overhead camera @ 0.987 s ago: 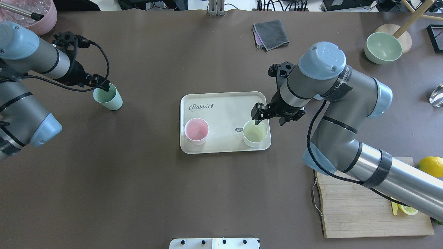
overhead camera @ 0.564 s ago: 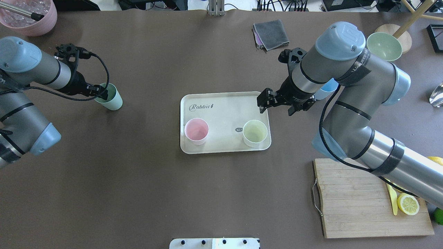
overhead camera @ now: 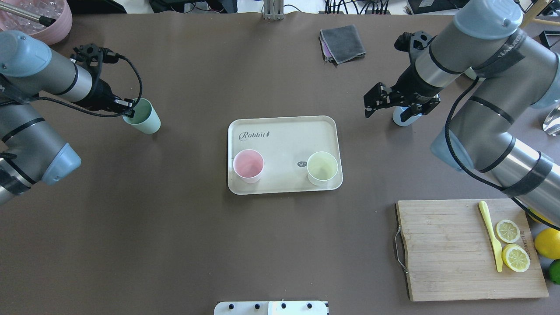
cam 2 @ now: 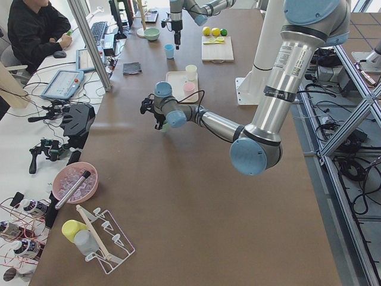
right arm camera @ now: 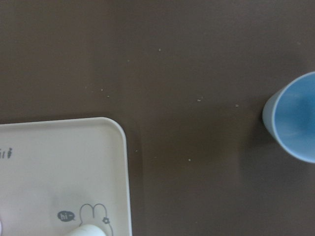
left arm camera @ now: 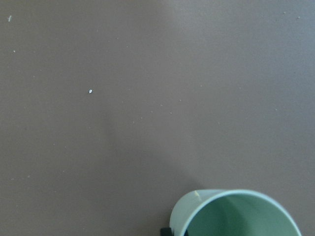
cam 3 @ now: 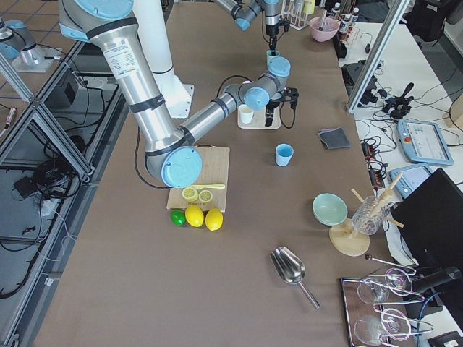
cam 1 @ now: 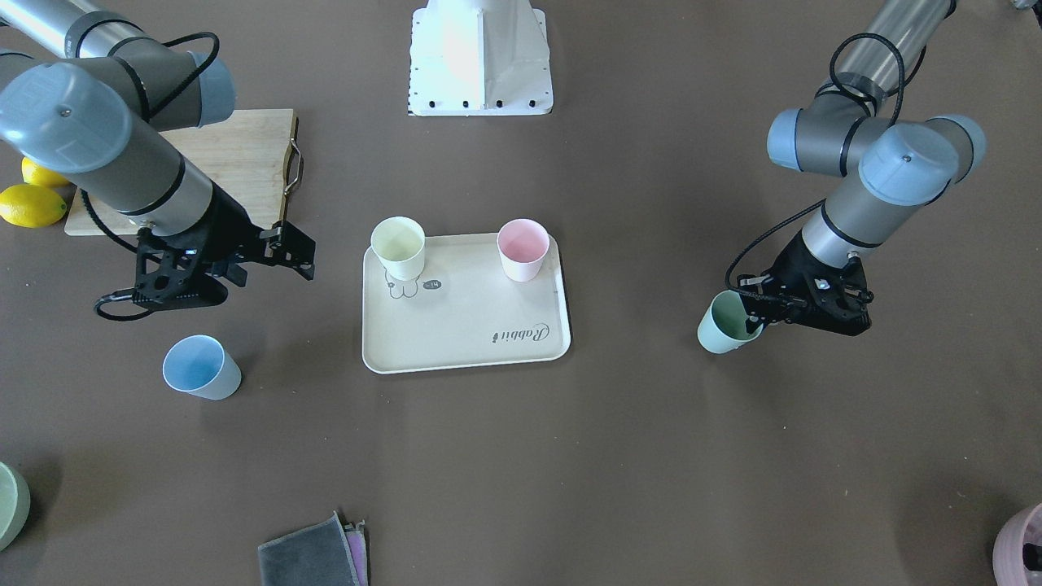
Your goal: Place all cups on tray
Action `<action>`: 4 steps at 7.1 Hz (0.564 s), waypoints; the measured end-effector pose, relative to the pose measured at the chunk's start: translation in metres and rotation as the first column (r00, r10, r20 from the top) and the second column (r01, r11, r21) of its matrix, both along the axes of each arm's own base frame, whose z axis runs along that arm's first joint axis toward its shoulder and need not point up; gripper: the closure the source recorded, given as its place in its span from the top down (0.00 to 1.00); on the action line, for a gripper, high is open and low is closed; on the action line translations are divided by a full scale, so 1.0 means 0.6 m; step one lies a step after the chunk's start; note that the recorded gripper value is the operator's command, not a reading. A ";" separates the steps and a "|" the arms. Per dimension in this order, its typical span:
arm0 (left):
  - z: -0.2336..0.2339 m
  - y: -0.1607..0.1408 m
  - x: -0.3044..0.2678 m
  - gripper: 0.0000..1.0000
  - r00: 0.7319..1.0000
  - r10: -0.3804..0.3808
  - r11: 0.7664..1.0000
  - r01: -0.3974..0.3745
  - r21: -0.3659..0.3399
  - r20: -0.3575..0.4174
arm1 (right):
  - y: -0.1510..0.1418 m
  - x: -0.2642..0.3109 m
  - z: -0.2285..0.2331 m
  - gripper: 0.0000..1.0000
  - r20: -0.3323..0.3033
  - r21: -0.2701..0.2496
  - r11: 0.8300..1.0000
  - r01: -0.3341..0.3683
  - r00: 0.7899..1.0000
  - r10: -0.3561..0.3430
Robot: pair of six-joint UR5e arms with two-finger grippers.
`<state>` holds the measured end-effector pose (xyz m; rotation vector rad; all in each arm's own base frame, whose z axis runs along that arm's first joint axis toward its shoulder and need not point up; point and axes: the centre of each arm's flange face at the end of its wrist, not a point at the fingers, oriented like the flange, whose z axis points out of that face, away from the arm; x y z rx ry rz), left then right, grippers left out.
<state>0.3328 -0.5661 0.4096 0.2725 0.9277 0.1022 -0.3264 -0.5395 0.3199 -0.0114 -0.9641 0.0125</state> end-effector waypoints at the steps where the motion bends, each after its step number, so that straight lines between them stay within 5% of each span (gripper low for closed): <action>1: -0.057 -0.022 0.012 0.00 1.000 -0.022 0.999 0.022 -0.038 -0.012 | -0.016 0.038 0.035 1.00 -0.041 0.024 1.000 0.020 0.999 -0.019; 4: -0.222 -0.026 0.112 0.00 0.994 -0.099 0.982 0.090 -0.168 -0.045 | -0.040 0.119 0.158 1.00 -0.162 0.072 0.995 0.068 0.985 -0.056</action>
